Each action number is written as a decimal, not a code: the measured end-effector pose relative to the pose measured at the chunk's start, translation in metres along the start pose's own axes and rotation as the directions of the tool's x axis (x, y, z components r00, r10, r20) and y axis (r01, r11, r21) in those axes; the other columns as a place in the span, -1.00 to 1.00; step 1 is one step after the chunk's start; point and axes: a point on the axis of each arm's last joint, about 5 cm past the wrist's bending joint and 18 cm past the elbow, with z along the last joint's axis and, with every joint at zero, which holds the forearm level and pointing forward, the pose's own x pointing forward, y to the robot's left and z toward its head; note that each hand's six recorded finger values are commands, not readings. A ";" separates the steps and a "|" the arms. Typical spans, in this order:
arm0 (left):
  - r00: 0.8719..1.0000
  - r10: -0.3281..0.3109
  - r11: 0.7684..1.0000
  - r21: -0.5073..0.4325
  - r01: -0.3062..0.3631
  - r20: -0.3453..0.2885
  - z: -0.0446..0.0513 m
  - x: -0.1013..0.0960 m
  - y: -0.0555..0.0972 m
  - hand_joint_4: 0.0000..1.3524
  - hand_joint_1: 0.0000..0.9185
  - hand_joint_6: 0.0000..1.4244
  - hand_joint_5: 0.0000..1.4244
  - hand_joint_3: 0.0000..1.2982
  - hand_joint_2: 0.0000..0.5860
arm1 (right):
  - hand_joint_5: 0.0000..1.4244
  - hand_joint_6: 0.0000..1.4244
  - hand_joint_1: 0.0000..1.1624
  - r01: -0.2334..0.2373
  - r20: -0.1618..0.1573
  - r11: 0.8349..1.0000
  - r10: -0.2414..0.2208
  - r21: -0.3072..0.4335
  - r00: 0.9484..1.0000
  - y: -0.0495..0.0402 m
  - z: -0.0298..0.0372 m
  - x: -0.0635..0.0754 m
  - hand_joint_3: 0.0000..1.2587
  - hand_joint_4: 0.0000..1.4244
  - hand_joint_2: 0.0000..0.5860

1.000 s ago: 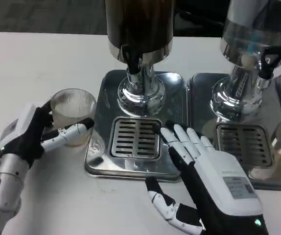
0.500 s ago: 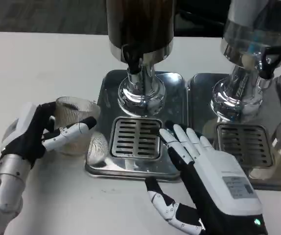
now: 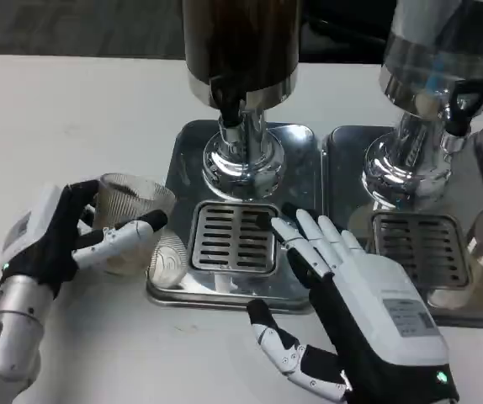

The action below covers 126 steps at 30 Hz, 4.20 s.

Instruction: Grasp the cup under the faucet to collect the drink, then remove the cup.

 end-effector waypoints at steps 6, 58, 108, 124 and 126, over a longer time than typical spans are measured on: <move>0.999 0.029 1.000 0.000 -0.029 0.028 -0.0020 -0.006 -0.003 0.23 -0.15 0.88 0.48 0.08 -0.95 | -1.00 -1.00 -0.15 -0.002 0.001 1.000 0.002 0.003 1.000 -0.0001 -0.0005 0.000 -0.82 -0.98 0.59; 0.966 -0.040 0.998 0.062 0.024 0.255 0.0344 0.016 -0.027 0.17 -0.13 0.80 0.43 0.06 -0.94 | -1.00 -0.98 -0.14 0.067 0.000 0.997 -0.067 0.037 0.998 0.0008 -0.0003 0.000 -0.80 -0.95 0.65; 0.957 -0.096 0.993 0.095 0.072 0.275 0.0566 0.031 -0.042 0.12 -0.24 0.70 0.38 0.03 -0.84 | -0.99 -0.93 -0.17 0.087 0.003 0.995 -0.088 0.056 0.996 0.0014 0.0001 0.004 -0.80 -0.92 0.62; 0.970 -0.013 0.999 0.041 0.003 0.245 0.0497 0.021 -0.049 0.12 -0.36 0.66 0.38 0.04 -0.78 | -0.97 -0.93 -0.17 0.087 0.009 0.994 -0.087 0.071 0.996 0.0016 -0.0012 0.008 -0.80 -0.92 0.62; 0.971 -0.007 1.000 0.030 0.000 0.240 0.0498 0.020 -0.050 0.11 -0.43 0.63 0.36 0.04 -0.77 | -0.97 -0.93 -0.18 0.087 0.009 0.994 -0.087 0.071 0.996 0.0016 -0.0012 0.008 -0.80 -0.92 0.62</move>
